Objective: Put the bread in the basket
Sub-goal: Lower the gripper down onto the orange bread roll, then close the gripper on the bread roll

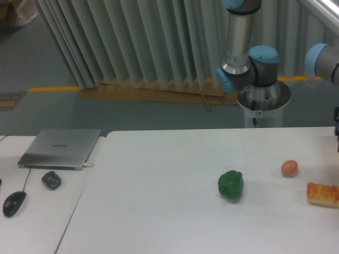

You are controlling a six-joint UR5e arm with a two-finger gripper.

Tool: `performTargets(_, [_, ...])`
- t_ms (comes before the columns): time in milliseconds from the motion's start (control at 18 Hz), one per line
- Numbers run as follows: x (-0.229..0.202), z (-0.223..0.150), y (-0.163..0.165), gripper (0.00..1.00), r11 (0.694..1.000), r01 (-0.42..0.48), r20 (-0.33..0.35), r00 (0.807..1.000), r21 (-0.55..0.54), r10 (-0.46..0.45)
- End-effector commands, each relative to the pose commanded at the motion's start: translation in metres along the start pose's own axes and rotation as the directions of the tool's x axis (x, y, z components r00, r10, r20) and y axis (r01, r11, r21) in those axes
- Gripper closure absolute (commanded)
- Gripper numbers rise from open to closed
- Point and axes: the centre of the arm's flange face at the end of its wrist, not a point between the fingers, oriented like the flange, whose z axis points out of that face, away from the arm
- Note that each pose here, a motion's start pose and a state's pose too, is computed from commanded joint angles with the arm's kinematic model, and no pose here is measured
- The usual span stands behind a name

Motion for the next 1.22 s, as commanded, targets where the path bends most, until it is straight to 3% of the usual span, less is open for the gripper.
performTargets(444, [0.001,0.051,-0.051,0.00,0.990,-0.121,-0.100,0.988,-0.067,0.115])
performTargets(778, [0.006,0.086,-0.061,0.00,0.959,-0.251,-0.200,0.954,-0.132,0.222])
performTargets(1222, [0.000,0.108,-0.070,0.00,0.958,-0.253,-0.192,0.955,-0.134,0.226])
